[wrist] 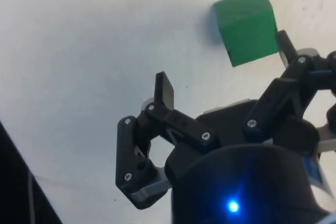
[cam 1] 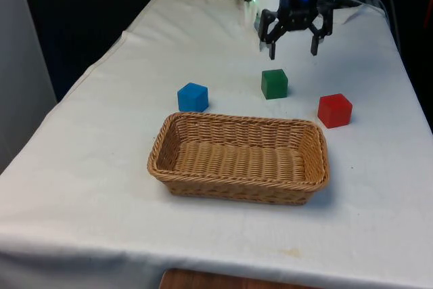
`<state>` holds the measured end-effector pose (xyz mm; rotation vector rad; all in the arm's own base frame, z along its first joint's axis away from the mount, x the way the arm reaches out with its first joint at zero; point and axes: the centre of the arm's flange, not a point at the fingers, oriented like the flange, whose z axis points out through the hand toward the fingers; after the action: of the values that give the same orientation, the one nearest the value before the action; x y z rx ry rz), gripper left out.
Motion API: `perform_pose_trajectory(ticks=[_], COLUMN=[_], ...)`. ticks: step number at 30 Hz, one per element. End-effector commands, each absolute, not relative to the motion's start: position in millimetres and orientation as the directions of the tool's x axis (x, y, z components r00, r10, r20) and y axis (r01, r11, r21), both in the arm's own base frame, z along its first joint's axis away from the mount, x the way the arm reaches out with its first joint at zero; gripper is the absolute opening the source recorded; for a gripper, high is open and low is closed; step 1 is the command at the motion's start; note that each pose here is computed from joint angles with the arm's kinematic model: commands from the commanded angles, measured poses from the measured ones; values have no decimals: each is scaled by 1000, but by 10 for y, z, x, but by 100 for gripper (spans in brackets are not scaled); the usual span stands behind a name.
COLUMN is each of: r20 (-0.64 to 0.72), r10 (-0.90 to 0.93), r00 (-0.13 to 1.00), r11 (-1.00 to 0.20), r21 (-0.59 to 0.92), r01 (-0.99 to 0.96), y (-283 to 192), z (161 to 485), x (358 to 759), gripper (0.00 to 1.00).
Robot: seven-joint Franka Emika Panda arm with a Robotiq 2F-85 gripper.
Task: Pick up exactly two blocks and place them into the basket.
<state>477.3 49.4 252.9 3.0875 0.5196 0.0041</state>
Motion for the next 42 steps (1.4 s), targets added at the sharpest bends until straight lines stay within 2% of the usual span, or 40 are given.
perform_pose_trajectory(ticks=[1, 11, 29, 42], r20=[16, 53, 29, 26], r10=[328, 333, 377, 393], r00=[944, 941, 926, 919], r11=[-945, -943, -921, -913], r21=[12, 35, 116, 129], r01=[328, 332, 372, 386], y=[483, 441, 251, 184], z=[2509, 2322, 2030, 1931], x=[4732, 4540, 4557, 4531], gripper=[100, 100, 100, 100])
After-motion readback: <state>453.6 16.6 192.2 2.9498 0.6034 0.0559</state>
